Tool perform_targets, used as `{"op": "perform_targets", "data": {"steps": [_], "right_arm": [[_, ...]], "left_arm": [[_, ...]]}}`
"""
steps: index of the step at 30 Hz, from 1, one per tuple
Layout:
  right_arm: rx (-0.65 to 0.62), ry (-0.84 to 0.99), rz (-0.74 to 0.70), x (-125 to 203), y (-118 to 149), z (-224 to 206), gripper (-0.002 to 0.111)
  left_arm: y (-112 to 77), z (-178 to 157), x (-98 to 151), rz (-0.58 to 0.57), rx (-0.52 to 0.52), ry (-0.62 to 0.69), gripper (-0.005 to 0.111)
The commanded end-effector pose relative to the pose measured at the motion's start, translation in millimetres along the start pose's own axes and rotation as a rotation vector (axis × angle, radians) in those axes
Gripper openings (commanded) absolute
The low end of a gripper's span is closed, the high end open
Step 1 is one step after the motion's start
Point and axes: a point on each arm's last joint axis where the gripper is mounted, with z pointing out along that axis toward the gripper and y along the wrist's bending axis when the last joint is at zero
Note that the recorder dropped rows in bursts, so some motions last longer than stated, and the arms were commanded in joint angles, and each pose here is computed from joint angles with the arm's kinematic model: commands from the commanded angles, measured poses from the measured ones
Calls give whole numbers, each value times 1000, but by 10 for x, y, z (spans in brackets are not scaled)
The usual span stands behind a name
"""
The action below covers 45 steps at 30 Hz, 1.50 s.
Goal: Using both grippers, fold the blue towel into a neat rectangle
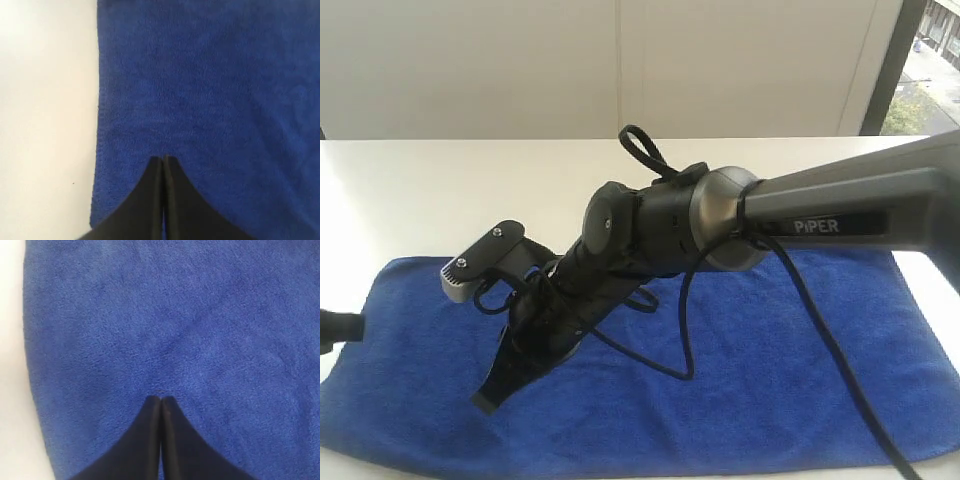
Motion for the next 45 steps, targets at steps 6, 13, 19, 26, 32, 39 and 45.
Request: {"op": "perform_targets", "data": {"steps": [6,13,19,26,32,39,45], "right_arm": [[38,-44,3,-57,-32,-3,0],[44,-49,-3,-62,-38,-3,0],[53,-56,-25,-69,-46,-4,0],[44,-47,-25,-61,-38,-3,0],[38,-41,-26,-55,-32,-3,0],[55,-55,-28,-69,-48,-4,0],[51,-51,-28,-65,-43,-4,0]], "left_arm": [[-117,-666,-133,-177,177,-410,0],[-226,-865,-186,-178,265,-440,0],[-484,-1052,-221,196,380,-343,0],[-377,-1088,-350,409,206,-364,0],[282,-1029,-310,370,-370,-125,0],[395,-745,-171,240,-389,296,0],[125,-197,-105,247,39,551,0]]}}
